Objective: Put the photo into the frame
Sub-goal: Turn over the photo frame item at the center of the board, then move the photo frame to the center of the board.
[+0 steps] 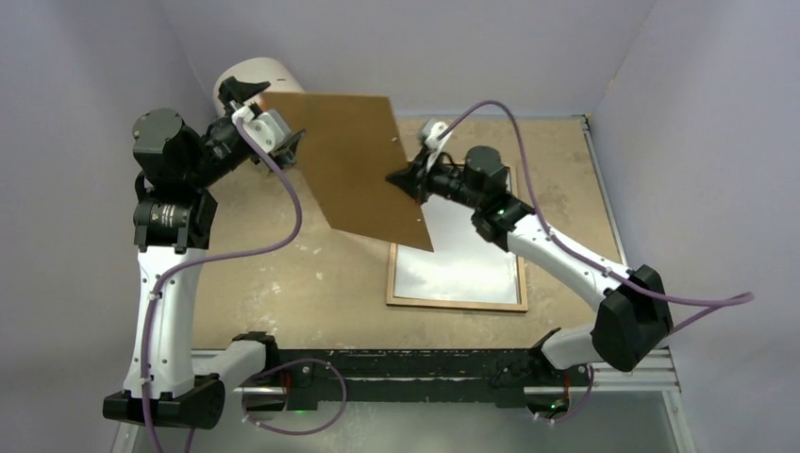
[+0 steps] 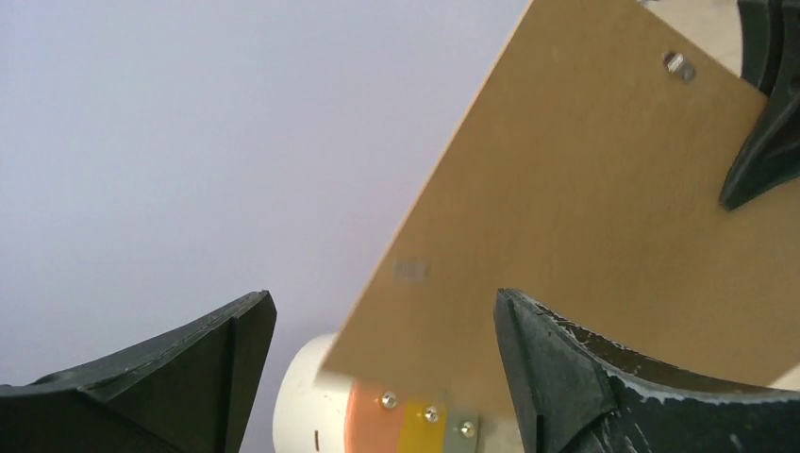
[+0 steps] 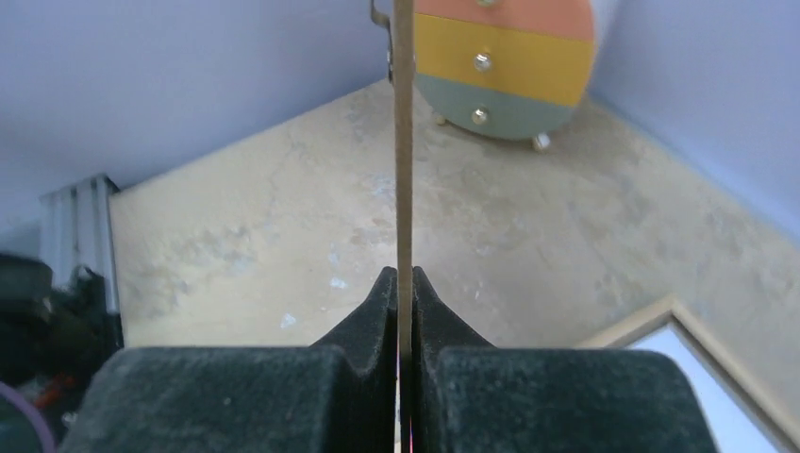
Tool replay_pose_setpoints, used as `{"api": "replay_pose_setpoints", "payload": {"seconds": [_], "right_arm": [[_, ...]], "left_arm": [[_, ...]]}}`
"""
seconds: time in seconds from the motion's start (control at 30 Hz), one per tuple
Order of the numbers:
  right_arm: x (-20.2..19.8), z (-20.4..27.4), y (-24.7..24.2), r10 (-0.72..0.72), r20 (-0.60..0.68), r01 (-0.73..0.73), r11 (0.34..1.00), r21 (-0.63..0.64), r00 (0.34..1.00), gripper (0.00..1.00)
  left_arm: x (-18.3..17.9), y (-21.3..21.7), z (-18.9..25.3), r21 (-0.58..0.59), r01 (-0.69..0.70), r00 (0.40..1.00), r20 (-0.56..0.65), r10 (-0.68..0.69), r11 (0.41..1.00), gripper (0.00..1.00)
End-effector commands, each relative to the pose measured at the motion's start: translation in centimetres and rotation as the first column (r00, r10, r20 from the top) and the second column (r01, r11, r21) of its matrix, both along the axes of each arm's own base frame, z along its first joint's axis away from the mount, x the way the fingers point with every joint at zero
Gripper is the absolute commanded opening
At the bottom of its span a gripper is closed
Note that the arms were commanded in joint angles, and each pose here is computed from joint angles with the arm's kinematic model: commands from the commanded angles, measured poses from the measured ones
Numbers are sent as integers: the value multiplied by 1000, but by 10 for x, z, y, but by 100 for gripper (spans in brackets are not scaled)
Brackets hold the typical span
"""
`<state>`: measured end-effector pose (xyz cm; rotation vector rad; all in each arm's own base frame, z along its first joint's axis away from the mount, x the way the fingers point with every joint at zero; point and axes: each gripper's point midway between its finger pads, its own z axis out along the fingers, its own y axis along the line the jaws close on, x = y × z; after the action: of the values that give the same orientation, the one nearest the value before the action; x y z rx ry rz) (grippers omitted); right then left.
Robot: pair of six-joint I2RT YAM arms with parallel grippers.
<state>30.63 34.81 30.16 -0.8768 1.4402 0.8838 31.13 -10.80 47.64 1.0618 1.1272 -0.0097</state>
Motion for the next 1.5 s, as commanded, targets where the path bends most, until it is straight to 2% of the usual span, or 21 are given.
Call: {"api": "replay_pose_setpoints", "payload": {"seconds": [0.0,0.1,0.2,0.37,0.47,0.57,0.63,0.7,0.8,0.87,0.93,1.0,1.17,1.27,1.47], "right_arm": [[46,74,-56,-52,-259,134,940,312,965,0],[62,63,-81,61,-444,115,926,358,894,0],[70,57,-100,168,-553,100,902,421,816,0],[87,57,-149,134,-633,234,855,463,763,0],[100,54,-189,73,-711,375,810,451,699,0],[106,50,-230,47,-789,510,739,440,613,0],[99,56,-243,71,-796,526,715,460,601,0],[96,53,-253,31,-821,561,716,416,570,0],[96,46,-277,-156,-833,647,710,280,532,0],[95,51,-296,-267,-800,682,695,227,538,0],[94,54,-314,-309,-797,715,668,206,518,0],[92,58,-326,-316,-796,723,660,206,515,0],[91,56,-328,-330,-793,710,683,174,512,0],[91,56,-329,-337,-789,710,684,170,514,0],[91,49,-327,-322,-799,705,689,170,508,0]], "left_arm": [[17,18,29,-125,-136,991,4,137,983,91],[29,18,-1,-108,-155,985,-96,145,982,92],[41,18,-36,-95,-172,968,-204,150,981,94],[58,12,-112,-71,-157,916,-383,119,985,95],[73,2,-165,-71,-134,855,-513,79,989,96],[82,-21,-216,-33,-76,752,-658,35,997,97],[92,-37,-240,-39,-56,702,-713,11,998,97],[104,-55,-256,-73,-54,682,-731,-16,996,97],[119,-84,-281,-84,-65,655,-755,-21,994,98],[129,-103,-299,-78,-87,625,-780,-6,993,98],[142,-119,-319,-56,-142,583,-811,38,988,98],[152,-136,-337,-50,-174,547,-835,55,983,98],[166,-165,-363,-62,-195,528,-848,51,979,96],[172,-172,-389,-25,-200,494,-866,79,979,88],[176,-174,-408,2,-220,485,-867,111,976,75]]}}
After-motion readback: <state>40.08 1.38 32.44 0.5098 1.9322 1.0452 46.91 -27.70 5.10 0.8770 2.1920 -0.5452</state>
